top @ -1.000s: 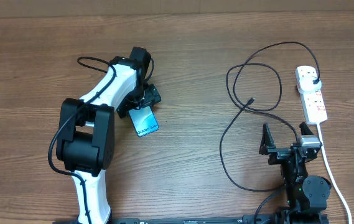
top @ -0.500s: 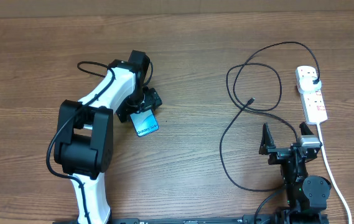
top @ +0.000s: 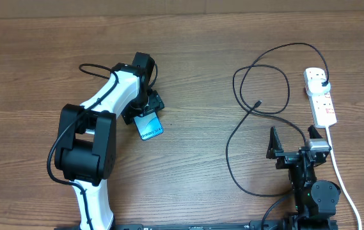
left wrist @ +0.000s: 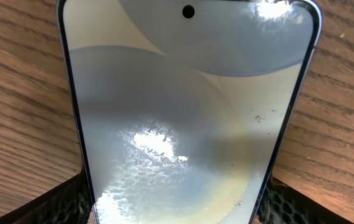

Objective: Plug charger to phone and switch on socket
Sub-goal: 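Lift the phone upright with the left gripper, screen facing right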

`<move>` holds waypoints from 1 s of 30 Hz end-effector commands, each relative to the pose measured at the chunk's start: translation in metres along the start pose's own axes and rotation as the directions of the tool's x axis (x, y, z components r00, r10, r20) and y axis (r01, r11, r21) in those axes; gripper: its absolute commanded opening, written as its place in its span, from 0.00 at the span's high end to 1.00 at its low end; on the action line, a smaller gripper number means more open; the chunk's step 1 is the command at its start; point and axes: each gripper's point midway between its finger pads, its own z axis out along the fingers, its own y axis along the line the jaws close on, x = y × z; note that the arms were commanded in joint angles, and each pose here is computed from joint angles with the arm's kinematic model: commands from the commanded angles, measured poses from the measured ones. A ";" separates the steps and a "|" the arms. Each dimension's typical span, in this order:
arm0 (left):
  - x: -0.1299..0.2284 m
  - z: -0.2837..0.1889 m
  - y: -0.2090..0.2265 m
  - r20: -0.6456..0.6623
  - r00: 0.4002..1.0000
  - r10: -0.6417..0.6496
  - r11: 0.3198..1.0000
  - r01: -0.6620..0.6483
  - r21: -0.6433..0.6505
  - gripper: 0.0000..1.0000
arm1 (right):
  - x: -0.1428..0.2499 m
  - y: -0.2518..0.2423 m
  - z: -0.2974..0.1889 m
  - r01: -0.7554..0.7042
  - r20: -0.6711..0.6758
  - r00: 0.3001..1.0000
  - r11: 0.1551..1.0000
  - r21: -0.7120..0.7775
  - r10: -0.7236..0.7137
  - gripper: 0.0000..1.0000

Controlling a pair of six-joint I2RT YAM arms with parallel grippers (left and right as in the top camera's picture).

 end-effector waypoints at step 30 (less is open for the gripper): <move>0.014 0.005 0.001 -0.125 0.992 0.014 1.000 -0.015 -0.002 0.29 | 0.002 0.002 0.000 0.002 0.001 1.000 1.000 -0.008 -0.002 0.00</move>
